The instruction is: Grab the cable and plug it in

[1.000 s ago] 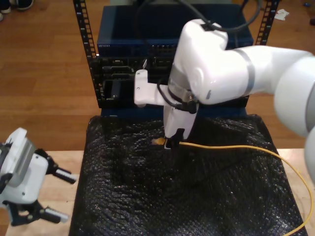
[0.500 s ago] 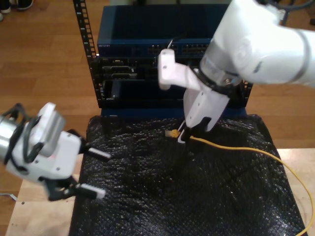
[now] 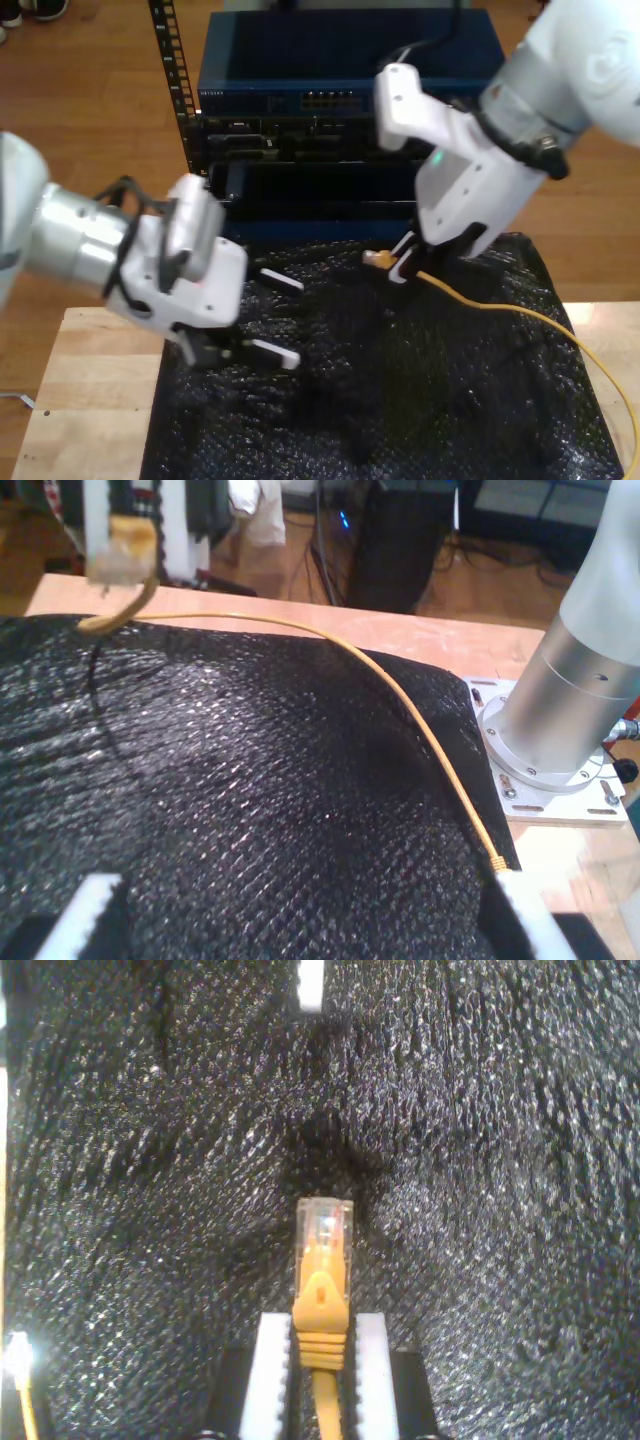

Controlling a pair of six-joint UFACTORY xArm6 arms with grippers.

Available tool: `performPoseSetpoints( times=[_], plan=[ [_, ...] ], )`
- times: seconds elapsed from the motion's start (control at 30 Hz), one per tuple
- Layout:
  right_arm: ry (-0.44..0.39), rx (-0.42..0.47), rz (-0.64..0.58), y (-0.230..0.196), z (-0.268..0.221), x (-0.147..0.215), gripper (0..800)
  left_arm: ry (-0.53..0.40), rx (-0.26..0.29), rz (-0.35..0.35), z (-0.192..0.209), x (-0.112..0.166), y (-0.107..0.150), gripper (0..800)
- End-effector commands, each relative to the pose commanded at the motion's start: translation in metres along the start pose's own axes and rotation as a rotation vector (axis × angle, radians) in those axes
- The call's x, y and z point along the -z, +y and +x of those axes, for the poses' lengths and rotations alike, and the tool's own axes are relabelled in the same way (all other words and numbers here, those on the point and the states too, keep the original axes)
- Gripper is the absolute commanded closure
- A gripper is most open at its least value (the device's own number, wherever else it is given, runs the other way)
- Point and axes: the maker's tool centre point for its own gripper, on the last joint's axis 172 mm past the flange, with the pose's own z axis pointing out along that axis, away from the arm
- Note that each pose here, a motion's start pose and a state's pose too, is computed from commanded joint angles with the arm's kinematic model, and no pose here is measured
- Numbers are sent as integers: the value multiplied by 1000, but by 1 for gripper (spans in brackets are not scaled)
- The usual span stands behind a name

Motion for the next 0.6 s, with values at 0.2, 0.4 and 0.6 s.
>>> performPoseSetpoints(
  times=[0.2, 0.4, 0.6],
  plan=[
    [97, -41, 35, -7, -1, 17, 794, 38, -13, 12, 17, 5, -15, 0],
    [123, -38, 38, -14, 3, 22, 794, 53, -26, 13, 30, 7, -26, 0],
    [126, -32, 31, -17, 4, 25, 794, 46, -91, -27, 56, -6, -19, 0]
  ],
)
